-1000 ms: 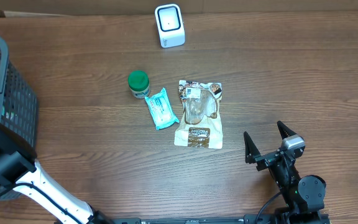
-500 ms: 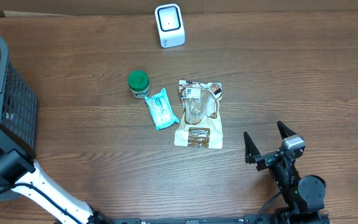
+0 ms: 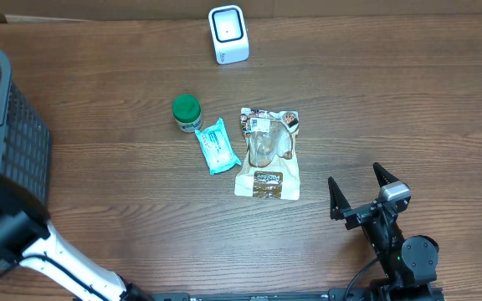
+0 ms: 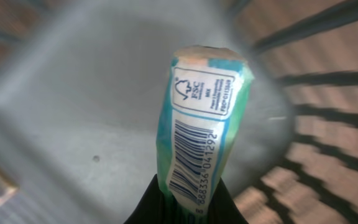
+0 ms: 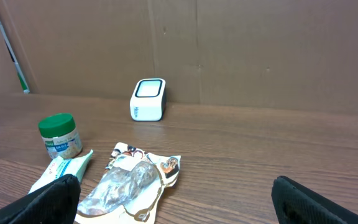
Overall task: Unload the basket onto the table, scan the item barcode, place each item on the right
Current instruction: 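Reach the left gripper into the basket and grasp the small tissue pack, then carry the tissue pack out and drop it below the teal packet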
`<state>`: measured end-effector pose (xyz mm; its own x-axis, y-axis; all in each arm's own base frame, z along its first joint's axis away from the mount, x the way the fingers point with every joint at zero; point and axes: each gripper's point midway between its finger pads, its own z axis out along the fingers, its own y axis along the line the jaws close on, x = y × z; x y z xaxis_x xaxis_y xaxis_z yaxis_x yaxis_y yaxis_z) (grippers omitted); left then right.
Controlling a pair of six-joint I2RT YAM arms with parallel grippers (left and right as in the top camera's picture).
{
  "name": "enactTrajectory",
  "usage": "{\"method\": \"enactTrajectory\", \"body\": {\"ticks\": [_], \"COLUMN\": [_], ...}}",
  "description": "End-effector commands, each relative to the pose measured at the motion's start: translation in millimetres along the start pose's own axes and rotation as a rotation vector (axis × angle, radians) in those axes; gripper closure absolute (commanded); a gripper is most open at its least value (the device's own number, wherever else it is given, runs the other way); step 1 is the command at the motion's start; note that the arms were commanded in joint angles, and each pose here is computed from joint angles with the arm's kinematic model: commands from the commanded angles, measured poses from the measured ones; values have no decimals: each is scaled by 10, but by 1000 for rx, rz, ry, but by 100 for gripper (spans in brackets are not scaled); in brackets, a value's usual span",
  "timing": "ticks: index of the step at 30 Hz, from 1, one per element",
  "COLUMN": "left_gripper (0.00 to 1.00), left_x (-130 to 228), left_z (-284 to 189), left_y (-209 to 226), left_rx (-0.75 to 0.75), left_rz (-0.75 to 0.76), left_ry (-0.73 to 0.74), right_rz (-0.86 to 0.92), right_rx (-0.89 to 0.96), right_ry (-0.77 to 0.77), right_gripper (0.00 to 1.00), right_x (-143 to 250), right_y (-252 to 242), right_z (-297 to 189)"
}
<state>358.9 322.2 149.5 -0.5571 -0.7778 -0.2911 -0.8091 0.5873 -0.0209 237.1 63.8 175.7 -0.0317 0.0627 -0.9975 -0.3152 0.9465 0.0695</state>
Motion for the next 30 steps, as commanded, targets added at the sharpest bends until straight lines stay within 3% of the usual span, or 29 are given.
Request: {"method": "enactTrajectory", "body": {"ticks": [1, 4, 7, 14, 21, 30], "left_gripper": [96, 96, 96, 96, 96, 96], "left_x": [-260, -138, 228, 1356, 2141, 2972], "left_z": [-1478, -2221, -2882, -3418, -3017, -1872], "left_y": [-124, -197, -375, -805, -1360, -2093], "left_rx": [165, 277, 436, 561, 540, 505], "left_rz": [-33, -34, 25, 269, 549, 825], "left_ry": [-315, -447, -518, -443, -207, 48], "right_rz": [2, 2, 2, 2, 2, 2], "right_rx": [3, 3, 3, 3, 3, 3], "right_ry": [-5, -5, -5, -5, -5, -5], "right_gripper": [0, 0, 0, 0, 0, 0], "right_x": [14, 14, 14, 14, 14, 14], "right_y": [-10, -9, -10, -9, -10, -10], "right_z": [0, 0, 0, 0, 0, 0]}}
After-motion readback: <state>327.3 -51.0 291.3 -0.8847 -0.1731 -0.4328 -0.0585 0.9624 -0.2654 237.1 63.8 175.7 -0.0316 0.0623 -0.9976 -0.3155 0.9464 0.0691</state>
